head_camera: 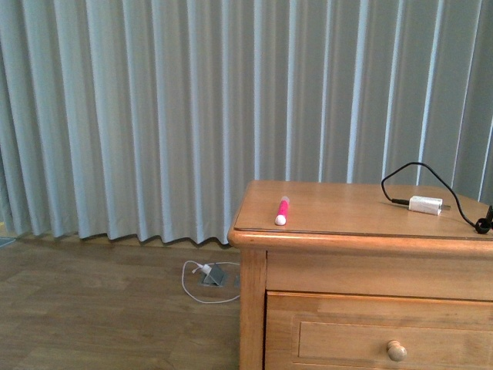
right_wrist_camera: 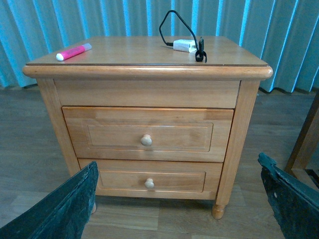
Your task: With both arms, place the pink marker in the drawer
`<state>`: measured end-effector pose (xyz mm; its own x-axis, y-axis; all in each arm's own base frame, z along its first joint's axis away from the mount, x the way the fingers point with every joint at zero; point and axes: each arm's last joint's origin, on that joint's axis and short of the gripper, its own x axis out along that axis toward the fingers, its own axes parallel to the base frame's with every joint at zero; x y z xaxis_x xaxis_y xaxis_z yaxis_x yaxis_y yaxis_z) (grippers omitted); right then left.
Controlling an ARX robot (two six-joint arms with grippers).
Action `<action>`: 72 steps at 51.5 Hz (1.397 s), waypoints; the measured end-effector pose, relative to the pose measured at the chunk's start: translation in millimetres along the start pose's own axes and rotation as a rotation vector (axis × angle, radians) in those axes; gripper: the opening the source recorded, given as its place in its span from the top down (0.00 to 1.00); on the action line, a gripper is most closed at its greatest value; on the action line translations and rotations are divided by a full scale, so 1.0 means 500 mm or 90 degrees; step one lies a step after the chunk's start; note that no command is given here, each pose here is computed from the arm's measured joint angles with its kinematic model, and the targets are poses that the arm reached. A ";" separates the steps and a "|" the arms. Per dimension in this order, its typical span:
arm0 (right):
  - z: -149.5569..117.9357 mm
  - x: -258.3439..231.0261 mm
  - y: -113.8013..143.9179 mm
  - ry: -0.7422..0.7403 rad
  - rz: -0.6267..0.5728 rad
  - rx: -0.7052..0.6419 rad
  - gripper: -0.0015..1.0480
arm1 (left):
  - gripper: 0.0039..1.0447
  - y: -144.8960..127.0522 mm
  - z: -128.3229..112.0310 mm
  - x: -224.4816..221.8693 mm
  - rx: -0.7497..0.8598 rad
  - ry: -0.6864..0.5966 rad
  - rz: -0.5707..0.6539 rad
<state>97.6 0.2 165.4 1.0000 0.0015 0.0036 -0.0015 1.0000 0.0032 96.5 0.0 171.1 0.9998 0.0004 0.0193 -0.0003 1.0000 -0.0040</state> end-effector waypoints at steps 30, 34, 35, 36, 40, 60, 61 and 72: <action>0.000 0.000 0.000 0.000 0.000 0.000 0.08 | 0.05 0.000 0.000 0.000 0.000 0.000 0.000; 0.000 0.000 0.000 0.000 0.000 0.000 0.08 | 0.05 0.000 0.000 0.000 0.000 0.000 0.000; 0.000 0.000 0.000 0.000 0.000 0.000 0.08 | 0.05 0.000 0.000 0.000 0.000 0.000 0.000; 0.000 0.000 0.000 0.000 0.000 0.000 0.08 | 0.05 0.000 0.000 0.000 0.000 0.000 0.000; 0.000 0.000 0.000 0.000 0.000 0.000 0.08 | 0.05 0.000 0.000 0.000 0.000 0.000 0.000; 0.005 0.078 0.008 0.184 0.030 0.074 0.08 | 0.05 0.000 0.000 0.000 0.000 0.000 0.000; 0.008 0.092 0.011 0.187 0.031 0.072 0.08 | 0.05 0.000 0.000 0.000 0.000 0.000 0.000; 0.003 0.242 0.063 0.216 0.040 0.039 0.08 | 0.05 0.000 0.000 0.000 0.000 0.000 0.000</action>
<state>218.6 31.7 167.6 0.9419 0.0746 -0.3274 -0.0534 0.9959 0.0734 96.5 0.0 171.1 0.9998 0.0000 0.0193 0.0001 1.0000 -0.0044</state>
